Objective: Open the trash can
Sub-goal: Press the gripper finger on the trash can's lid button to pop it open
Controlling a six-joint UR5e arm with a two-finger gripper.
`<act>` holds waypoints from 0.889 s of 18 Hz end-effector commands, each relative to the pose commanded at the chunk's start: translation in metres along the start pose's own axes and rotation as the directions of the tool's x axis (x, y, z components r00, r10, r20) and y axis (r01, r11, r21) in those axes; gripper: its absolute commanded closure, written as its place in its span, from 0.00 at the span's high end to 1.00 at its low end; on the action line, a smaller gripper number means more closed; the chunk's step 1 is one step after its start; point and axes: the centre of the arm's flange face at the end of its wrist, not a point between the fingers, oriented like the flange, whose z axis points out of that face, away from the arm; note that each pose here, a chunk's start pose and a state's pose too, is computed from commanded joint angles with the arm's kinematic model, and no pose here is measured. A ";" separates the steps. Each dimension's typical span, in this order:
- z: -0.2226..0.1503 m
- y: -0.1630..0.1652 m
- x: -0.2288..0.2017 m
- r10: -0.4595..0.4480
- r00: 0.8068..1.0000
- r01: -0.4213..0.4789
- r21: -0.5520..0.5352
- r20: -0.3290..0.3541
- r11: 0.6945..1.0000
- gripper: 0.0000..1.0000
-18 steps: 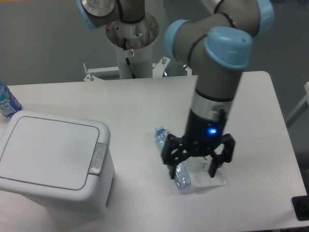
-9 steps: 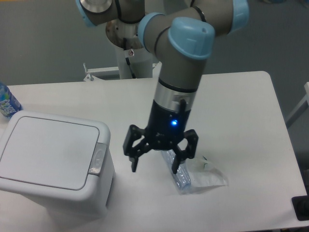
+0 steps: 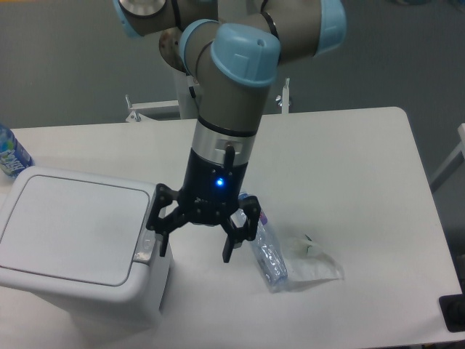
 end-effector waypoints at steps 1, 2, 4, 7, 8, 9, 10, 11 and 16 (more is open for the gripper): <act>0.001 0.001 0.000 -0.001 1.000 0.001 -0.003 -0.001 1.000 1.00; 0.004 0.002 0.000 -0.002 1.000 0.002 -0.007 -0.002 1.000 1.00; 0.006 0.004 -0.001 -0.002 1.000 0.002 -0.011 -0.003 1.000 1.00; 0.007 0.005 -0.001 -0.002 1.000 0.002 -0.014 -0.002 1.000 1.00; 0.010 0.007 -0.002 -0.005 1.000 0.005 -0.022 -0.002 1.000 1.00; 0.013 0.010 -0.003 -0.007 1.000 0.007 -0.028 -0.003 1.000 1.00; 0.015 0.012 -0.004 -0.007 1.000 0.007 -0.030 -0.003 1.000 1.00; 0.016 0.012 -0.004 -0.008 1.000 0.008 -0.031 -0.004 0.999 1.00; 0.021 0.016 0.003 -0.002 1.000 0.002 -0.043 -0.010 0.999 1.00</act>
